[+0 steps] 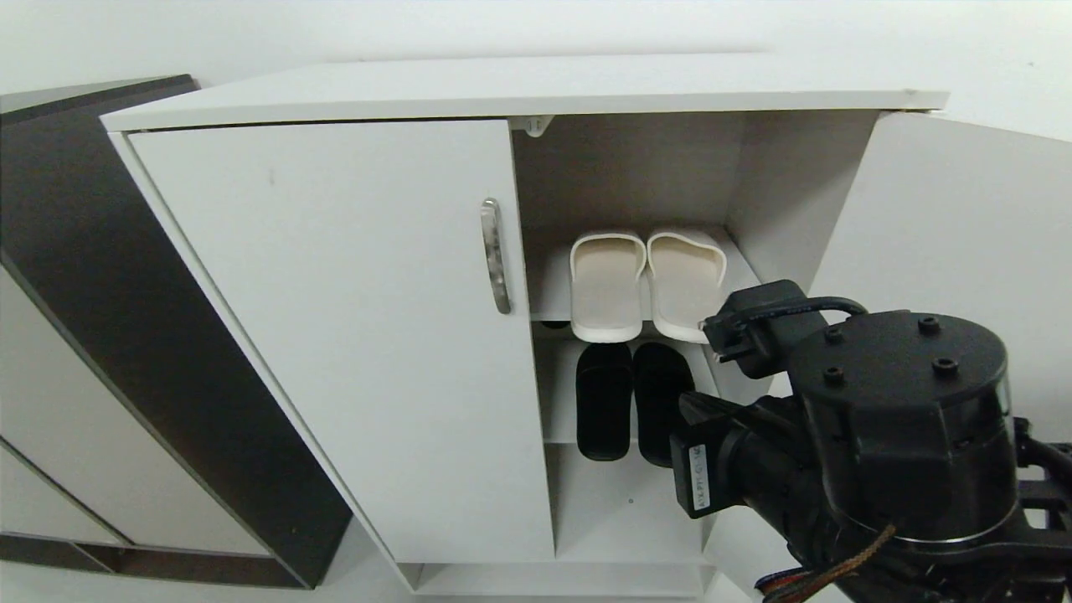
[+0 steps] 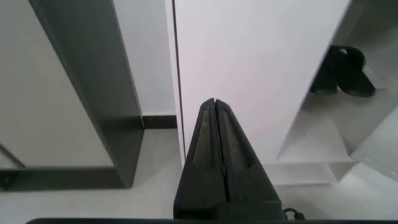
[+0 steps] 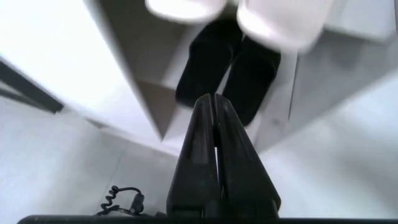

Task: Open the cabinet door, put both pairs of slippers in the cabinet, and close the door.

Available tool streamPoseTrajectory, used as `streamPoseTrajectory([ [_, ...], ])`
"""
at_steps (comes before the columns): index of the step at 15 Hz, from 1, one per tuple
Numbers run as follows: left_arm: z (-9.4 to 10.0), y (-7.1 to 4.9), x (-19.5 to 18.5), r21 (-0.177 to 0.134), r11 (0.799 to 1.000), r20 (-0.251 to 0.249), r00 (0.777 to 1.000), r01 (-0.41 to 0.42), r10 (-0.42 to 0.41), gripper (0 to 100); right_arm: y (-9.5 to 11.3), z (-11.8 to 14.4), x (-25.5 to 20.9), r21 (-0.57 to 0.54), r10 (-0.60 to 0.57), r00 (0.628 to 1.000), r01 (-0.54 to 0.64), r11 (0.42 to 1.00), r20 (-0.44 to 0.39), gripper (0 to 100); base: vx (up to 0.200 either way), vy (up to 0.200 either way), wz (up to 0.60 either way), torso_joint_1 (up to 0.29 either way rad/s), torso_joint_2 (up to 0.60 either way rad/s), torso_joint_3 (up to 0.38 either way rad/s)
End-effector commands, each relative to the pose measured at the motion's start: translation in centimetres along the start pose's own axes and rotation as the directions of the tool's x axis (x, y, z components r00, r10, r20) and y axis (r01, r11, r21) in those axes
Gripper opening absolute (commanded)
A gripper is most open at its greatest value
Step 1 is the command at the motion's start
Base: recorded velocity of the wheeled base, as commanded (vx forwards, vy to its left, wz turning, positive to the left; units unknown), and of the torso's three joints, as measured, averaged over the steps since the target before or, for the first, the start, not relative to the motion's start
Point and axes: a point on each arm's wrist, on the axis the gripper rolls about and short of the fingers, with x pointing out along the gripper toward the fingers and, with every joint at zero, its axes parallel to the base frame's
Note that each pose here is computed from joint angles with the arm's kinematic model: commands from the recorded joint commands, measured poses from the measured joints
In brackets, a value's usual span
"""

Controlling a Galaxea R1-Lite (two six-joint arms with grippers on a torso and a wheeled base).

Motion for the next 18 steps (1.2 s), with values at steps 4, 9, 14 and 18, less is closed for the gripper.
streamPoseTrajectory([
  [4, 0.0, 0.0, 0.0, 0.000, 1.000, -0.001, 1.000, 0.000, 0.000, 0, -0.2, -0.4, -0.1, -0.006, 0.004, 1.000, -0.004, 1.000, -0.009, 0, -0.200, 0.000, 0.00, 0.001, 0.00, 0.005],
  [9, 0.0, 0.0, 0.0, 0.000, 1.000, -0.001, 1.000, 0.001, -0.001, 0, -0.3, -0.8, 0.0, -0.002, 0.020, 1.000, -0.020, 1.000, -0.001, 0, -0.200, 0.000, 0.00, 0.002, 0.00, 0.003],
  [14, 0.0, 0.0, 0.0, 0.001, 1.000, -0.003, 1.000, 0.003, -0.003, 0, -0.4, -1.2, 0.0, -0.009, 0.027, 1.000, -0.027, 1.000, -0.014, 0, -0.160, 0.000, 0.00, 0.004, 0.00, 0.003],
  [18, 0.0, 0.0, 0.0, 0.000, 1.000, -0.003, 1.000, 0.001, -0.001, 0, -1.0, -1.5, -0.4, -0.003, 0.053, 0.999, -0.053, 0.999, -0.012, 0, 0.000, 0.000, 0.00, 0.000, 0.00, 0.000],
])
